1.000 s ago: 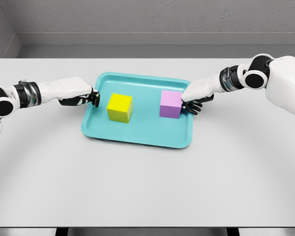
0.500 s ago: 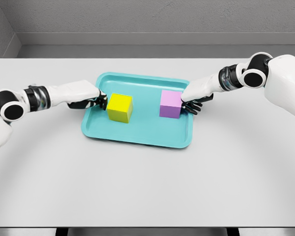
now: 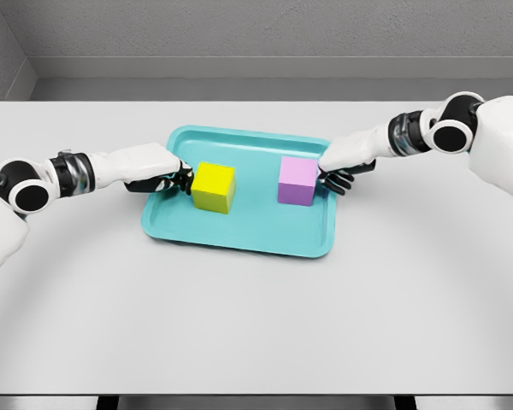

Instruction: Push two cubes

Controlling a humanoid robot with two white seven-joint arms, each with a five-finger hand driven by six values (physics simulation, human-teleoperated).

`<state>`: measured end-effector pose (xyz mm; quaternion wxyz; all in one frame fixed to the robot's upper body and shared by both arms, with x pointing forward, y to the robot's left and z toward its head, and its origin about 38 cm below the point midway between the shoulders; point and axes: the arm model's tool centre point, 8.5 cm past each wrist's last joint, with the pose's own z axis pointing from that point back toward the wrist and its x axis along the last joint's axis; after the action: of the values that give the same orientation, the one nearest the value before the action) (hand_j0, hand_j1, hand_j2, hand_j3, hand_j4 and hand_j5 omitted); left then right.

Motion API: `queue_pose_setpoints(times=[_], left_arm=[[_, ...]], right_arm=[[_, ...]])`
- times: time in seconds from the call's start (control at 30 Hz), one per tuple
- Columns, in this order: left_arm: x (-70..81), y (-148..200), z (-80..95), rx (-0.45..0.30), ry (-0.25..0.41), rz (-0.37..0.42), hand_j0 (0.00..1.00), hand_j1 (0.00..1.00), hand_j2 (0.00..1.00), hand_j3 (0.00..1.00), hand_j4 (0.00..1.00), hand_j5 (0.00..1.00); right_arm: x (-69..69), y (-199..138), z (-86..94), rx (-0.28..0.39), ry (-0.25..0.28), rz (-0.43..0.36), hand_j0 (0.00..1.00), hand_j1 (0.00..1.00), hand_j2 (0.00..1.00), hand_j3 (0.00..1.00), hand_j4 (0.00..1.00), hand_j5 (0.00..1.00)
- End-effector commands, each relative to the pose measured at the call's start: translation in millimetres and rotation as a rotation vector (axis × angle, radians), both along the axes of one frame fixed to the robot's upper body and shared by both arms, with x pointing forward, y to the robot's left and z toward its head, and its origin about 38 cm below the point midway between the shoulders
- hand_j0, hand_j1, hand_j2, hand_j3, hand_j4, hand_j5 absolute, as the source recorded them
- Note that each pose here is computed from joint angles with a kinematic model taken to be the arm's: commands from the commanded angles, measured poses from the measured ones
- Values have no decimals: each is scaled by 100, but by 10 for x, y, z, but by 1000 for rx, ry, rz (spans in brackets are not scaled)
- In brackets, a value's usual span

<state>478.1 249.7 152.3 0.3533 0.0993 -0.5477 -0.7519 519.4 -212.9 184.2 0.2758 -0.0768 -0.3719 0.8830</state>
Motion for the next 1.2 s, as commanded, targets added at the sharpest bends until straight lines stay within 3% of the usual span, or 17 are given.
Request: queue_pose_setpoints(times=[0.0, 0.07, 0.13, 0.2, 0.43, 0.77, 1.17], left_arm=[[-9, -21, -20, 3, 4, -7, 40, 40, 40, 40, 40, 40], [-5, -36, -15, 1, 2, -9, 40, 40, 40, 40, 40, 40], [-5, -65, -19, -3, 2, -13, 40, 40, 40, 40, 40, 40], [-3, -73, -17, -6, 0, -13, 40, 40, 40, 40, 40, 40], [-6, -4, -12, 1, 0, -3, 40, 40, 40, 40, 40, 40], [-39, 55, -37, -1, 4, 6, 40, 40, 40, 40, 40, 40], [-9, -78, -79, -15, 14, -5, 40, 40, 40, 40, 40, 40]], right_arm=[[8, -109, 16, -2, -2, -23, 11, 11, 11, 11, 11, 11], [14, -136, 32, 5, -3, -31, 12, 12, 12, 12, 12, 12], [8, -350, 98, 75, 14, -93, 12, 12, 12, 12, 12, 12], [4, -316, 136, 133, 32, -101, 12, 12, 12, 12, 12, 12], [-63, -223, -11, 199, 84, -105, 12, 12, 12, 12, 12, 12], [-44, -5, -62, 211, 97, -90, 12, 12, 12, 12, 12, 12], [-32, -127, -16, 203, 85, -104, 12, 12, 12, 12, 12, 12]])
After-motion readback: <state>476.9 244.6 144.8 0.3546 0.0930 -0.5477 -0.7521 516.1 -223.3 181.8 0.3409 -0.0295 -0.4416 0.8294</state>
